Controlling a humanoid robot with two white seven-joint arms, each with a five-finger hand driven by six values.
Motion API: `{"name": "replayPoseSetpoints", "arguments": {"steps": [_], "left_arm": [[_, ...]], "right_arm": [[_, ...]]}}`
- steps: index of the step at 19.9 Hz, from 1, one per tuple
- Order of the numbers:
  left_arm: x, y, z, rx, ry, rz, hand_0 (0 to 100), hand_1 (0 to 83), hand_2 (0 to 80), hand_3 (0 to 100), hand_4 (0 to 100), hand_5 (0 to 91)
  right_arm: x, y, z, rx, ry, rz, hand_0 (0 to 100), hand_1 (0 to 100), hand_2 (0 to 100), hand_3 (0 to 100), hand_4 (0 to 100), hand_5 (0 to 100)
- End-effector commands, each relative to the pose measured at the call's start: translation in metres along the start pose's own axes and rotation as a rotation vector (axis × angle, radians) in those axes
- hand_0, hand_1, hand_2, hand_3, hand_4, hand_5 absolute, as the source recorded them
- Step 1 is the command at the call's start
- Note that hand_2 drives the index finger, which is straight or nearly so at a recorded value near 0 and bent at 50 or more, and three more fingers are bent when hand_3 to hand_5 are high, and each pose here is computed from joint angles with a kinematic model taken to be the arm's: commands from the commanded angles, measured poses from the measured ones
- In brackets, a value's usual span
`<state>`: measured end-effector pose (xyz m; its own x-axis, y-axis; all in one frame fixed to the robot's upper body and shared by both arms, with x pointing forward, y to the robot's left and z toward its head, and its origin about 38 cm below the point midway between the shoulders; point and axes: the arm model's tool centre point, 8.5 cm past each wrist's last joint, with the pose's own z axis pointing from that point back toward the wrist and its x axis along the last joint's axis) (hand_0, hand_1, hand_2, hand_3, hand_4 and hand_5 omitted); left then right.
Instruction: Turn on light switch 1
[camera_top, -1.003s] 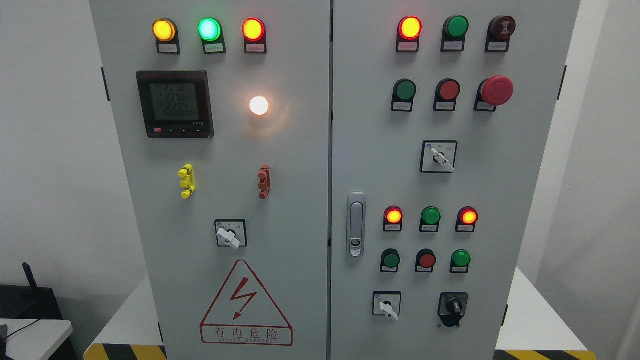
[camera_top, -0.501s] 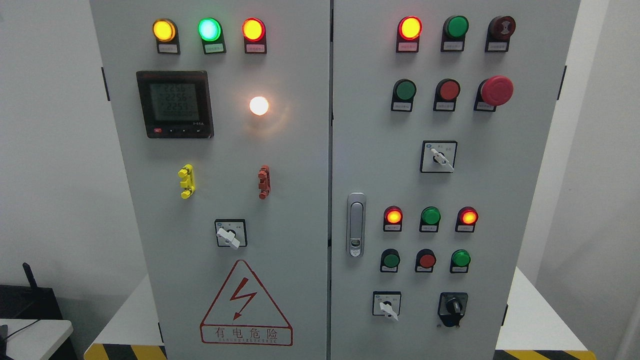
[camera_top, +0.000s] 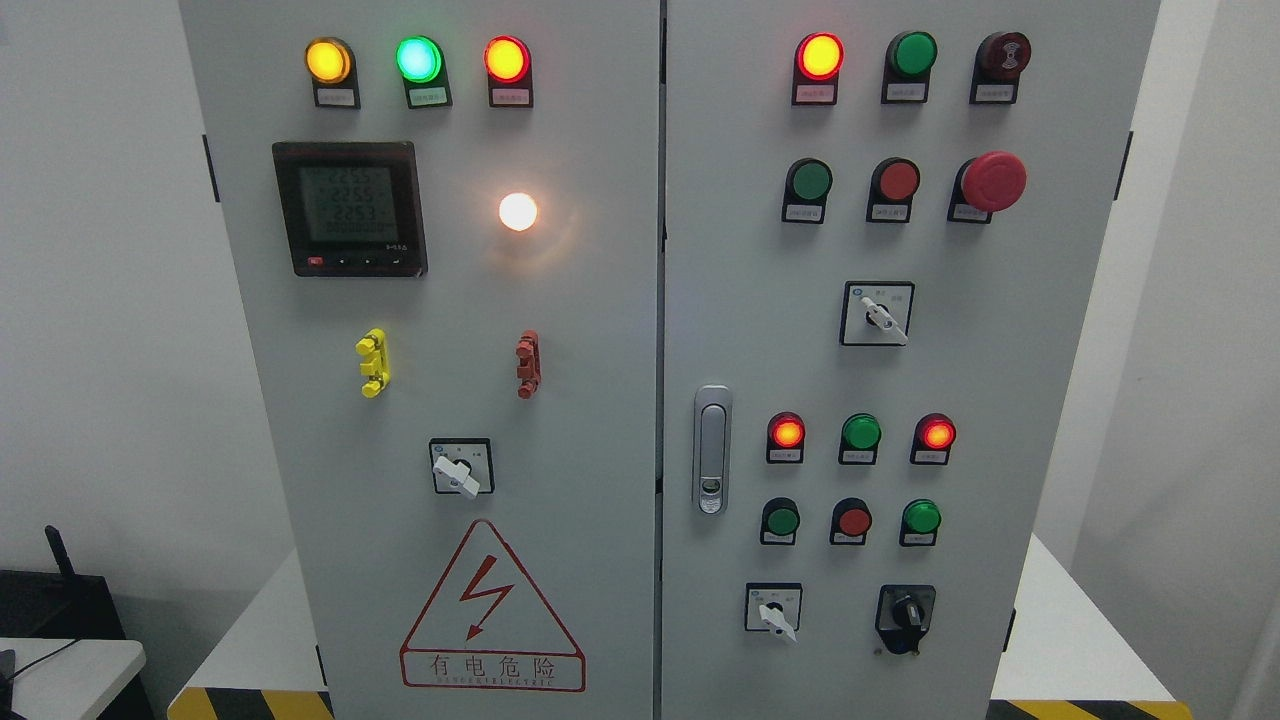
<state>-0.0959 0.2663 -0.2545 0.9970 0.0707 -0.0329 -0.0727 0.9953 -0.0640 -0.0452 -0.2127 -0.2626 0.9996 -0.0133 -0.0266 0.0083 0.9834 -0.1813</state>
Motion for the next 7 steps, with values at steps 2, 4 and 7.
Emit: {"name": "replayPoseSetpoints", "arguments": {"steps": [2, 4, 7], "left_arm": [[-0.0139, -0.0078, 0.0010, -0.016, 0.062, -0.060, 16, 0.0, 0.0, 0, 0, 0.0], [-0.0122, -0.0061, 0.0010, -0.006, 0.059, -0.060, 16, 0.0, 0.0, 0, 0, 0.0], [-0.0122, -0.0061, 0.0010, -0.006, 0.058, -0.058, 15, 0.0, 0.0, 0, 0, 0.0]], "right_arm": [[0.0006, 0.0003, 0.0000, 0.001, -0.005, 0.027, 12, 39, 0, 0, 0, 0], [0.0006, 0.0003, 0.0000, 0.001, -0.005, 0.027, 12, 39, 0, 0, 0, 0], [0.0006, 0.0013, 0.0002, 0.003, -0.005, 0.027, 12, 39, 0, 0, 0, 0]]}}
